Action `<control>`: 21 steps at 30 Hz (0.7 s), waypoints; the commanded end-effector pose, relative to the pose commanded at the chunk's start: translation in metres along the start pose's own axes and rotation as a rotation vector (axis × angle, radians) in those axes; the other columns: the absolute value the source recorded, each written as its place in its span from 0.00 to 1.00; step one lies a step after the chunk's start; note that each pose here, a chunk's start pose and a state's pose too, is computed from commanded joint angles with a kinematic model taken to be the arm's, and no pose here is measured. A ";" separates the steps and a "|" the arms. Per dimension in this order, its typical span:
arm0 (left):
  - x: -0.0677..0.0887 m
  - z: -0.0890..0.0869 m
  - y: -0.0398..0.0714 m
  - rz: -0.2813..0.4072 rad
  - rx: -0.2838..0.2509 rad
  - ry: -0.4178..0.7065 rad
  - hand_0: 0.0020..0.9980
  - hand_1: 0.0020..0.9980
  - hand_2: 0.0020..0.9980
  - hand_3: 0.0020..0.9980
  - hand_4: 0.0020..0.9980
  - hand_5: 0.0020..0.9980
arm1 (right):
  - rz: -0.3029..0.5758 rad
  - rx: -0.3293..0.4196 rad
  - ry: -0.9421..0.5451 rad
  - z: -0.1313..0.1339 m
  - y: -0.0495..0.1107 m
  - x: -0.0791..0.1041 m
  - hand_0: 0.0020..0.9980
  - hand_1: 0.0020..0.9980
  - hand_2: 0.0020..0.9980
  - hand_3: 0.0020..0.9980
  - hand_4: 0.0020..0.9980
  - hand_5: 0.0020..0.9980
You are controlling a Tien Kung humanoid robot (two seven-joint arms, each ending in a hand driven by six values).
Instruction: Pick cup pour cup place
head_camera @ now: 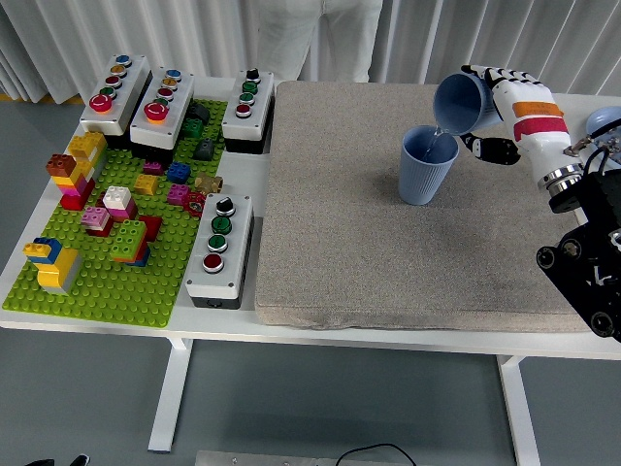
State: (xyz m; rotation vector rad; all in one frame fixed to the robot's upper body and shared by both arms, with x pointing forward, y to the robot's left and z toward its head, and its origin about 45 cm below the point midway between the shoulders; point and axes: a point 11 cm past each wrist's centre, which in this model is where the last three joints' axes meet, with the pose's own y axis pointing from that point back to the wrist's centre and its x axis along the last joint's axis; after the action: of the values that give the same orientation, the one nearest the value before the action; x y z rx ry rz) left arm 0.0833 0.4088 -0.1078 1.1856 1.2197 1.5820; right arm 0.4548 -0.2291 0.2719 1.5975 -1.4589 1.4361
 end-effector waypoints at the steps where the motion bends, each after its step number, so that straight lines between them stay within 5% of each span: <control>1: 0.000 0.000 0.000 0.000 0.000 0.000 0.74 0.80 0.83 0.66 0.51 0.89 | 0.001 0.001 0.005 0.000 0.000 0.000 0.87 0.70 0.60 0.66 0.63 0.09; 21: 0.003 -0.005 -0.001 0.005 0.010 -0.002 0.74 0.80 0.83 0.66 0.51 0.89 | -0.016 0.021 0.078 -0.005 0.001 -0.006 0.89 0.72 0.60 0.65 0.64 0.07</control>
State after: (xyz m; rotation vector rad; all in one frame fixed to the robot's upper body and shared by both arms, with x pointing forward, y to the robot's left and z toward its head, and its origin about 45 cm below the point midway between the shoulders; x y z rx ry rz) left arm 0.0780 0.4106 -0.1082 1.1977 1.2251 1.5798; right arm 0.4526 -0.2226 0.2673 1.5448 -1.3883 1.4916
